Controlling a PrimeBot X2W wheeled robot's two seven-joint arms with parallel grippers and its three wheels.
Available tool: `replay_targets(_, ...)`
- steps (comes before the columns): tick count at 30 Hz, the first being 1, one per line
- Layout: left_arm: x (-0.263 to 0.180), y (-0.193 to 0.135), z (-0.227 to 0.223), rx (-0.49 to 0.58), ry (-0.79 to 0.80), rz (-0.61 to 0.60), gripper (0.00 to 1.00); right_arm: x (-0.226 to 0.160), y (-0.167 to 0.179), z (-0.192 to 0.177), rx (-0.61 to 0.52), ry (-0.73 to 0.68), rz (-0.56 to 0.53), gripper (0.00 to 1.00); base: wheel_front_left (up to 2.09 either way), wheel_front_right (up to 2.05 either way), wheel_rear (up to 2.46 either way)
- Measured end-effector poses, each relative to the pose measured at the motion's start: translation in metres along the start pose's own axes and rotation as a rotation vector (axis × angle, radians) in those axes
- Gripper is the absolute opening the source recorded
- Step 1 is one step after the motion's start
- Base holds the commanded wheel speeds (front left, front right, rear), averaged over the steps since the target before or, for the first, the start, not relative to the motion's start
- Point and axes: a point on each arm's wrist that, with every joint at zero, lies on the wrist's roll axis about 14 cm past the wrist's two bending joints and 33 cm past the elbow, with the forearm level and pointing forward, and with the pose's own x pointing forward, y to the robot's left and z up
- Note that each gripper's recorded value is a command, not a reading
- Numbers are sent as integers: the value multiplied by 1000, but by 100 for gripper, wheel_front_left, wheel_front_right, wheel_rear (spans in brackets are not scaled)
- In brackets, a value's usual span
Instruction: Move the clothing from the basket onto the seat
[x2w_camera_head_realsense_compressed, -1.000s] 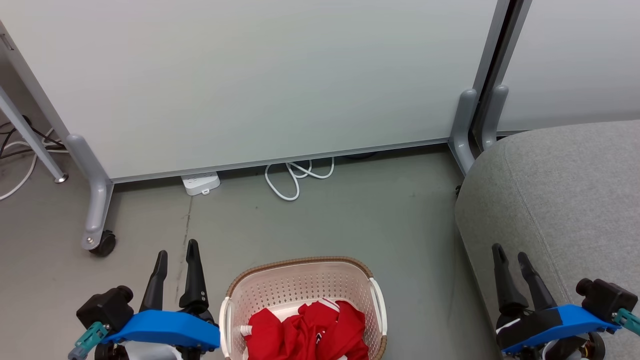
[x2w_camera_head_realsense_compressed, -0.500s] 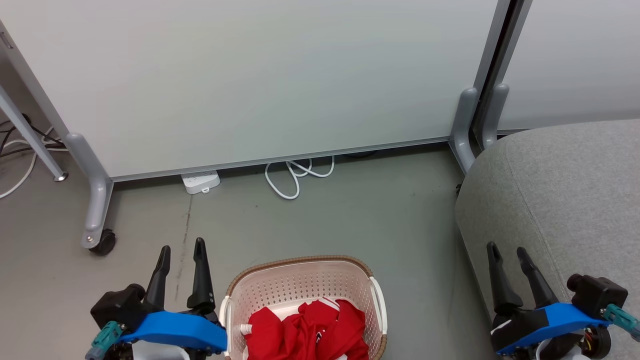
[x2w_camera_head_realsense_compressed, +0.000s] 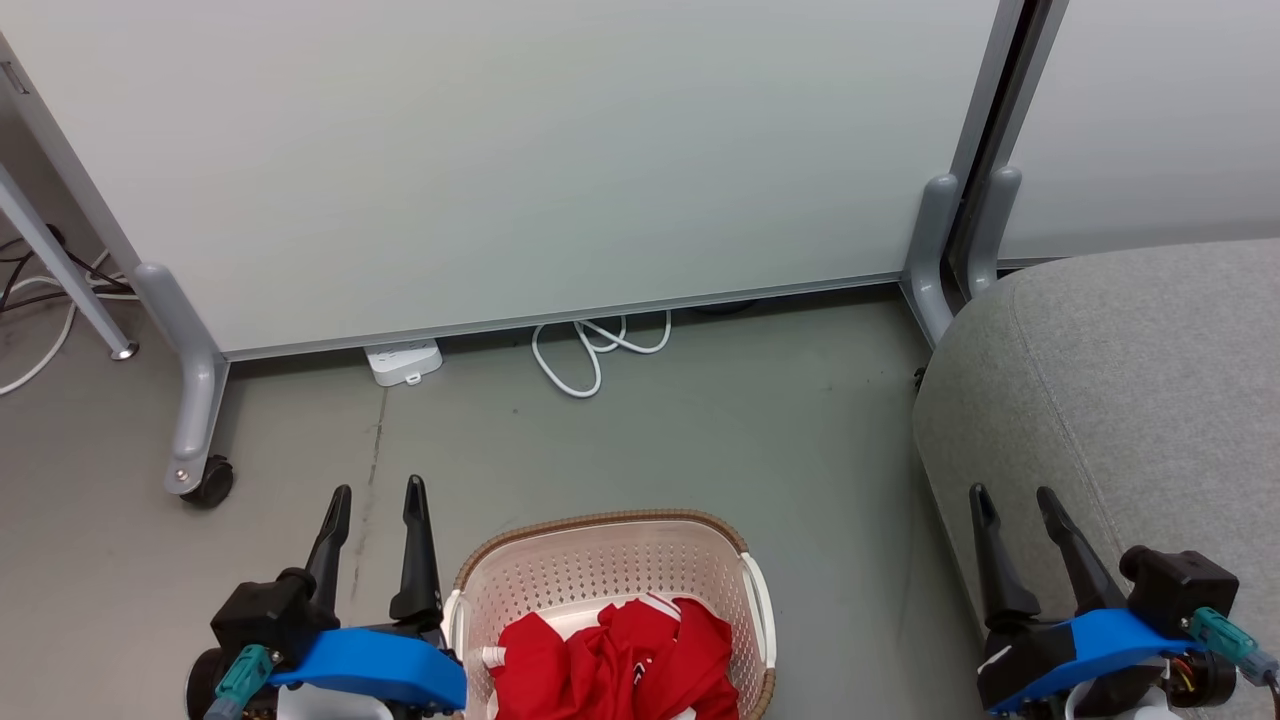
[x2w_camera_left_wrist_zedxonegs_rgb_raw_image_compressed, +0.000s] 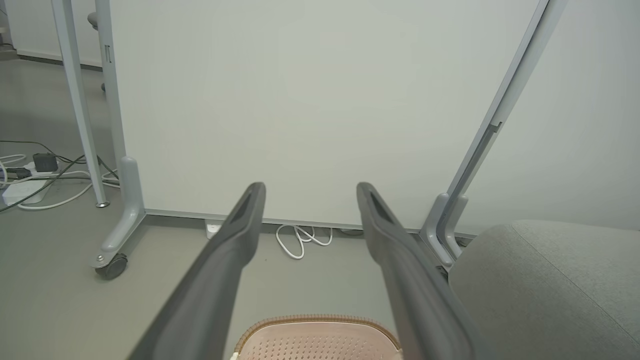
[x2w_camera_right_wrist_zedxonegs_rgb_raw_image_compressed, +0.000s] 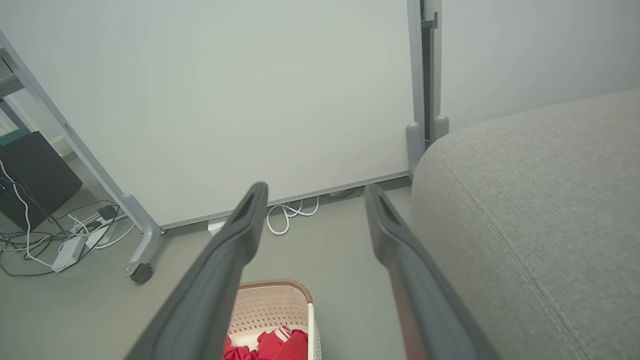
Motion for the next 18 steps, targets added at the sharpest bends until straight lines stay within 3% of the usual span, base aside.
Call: replay_targets(18, -4, -2, -10, 101, 15, -16, 100, 1, 6, 2, -132, -10, 31, 100, 0, 0, 0)
